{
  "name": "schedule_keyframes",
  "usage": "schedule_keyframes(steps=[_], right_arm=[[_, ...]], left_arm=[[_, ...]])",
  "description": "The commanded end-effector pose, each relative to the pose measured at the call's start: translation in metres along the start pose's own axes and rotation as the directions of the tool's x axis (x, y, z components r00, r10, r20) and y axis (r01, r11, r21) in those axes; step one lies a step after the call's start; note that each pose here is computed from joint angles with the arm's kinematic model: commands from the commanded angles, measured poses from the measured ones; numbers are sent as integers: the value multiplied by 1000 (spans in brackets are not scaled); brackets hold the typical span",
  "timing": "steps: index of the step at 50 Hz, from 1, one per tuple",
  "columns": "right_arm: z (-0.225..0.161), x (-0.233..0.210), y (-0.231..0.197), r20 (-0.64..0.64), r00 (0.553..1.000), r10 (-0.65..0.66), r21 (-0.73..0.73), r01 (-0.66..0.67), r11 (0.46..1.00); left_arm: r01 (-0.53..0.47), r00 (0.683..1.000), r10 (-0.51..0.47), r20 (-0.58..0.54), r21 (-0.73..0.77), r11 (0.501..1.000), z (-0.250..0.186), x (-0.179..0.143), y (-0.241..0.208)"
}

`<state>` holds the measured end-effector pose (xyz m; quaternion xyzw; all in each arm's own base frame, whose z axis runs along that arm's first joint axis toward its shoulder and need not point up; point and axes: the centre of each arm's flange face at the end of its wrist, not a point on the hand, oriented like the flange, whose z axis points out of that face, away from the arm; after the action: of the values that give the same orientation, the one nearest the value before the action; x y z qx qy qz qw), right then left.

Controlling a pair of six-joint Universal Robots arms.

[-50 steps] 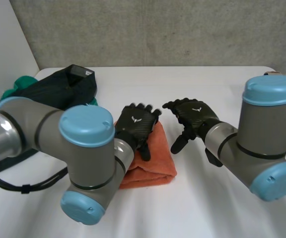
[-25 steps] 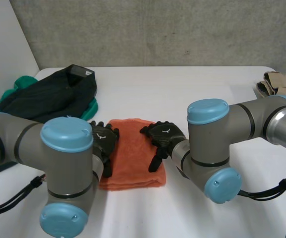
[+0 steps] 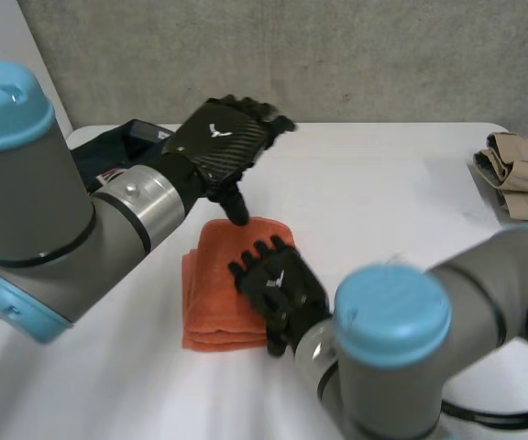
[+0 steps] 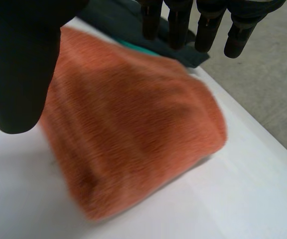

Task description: Fold the laundry.

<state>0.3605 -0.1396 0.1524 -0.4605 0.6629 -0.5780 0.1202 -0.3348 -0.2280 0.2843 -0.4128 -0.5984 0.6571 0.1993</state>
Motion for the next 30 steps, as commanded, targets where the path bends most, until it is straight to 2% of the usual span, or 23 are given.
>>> schedule_keyframes(steps=[1, 9, 19, 30], right_arm=[[12, -17, 27, -28, 999, -35, 33, 36, 999], [32, -20, 36, -62, 998, -31, 103, 37, 994], [44, -22, 37, -77, 994, -83, 120, 91, 989], [56, -21, 36, -89, 993, -80, 141, 92, 986]], left_arm=[[81, 973, -79, -217, 3, 997, -2, 15, -9], [95, 967, -98, -235, -26, 995, 1, 21, 2], [101, 965, -108, -241, -39, 994, 3, 23, 7], [103, 966, -110, -235, -41, 994, 3, 20, 8]])
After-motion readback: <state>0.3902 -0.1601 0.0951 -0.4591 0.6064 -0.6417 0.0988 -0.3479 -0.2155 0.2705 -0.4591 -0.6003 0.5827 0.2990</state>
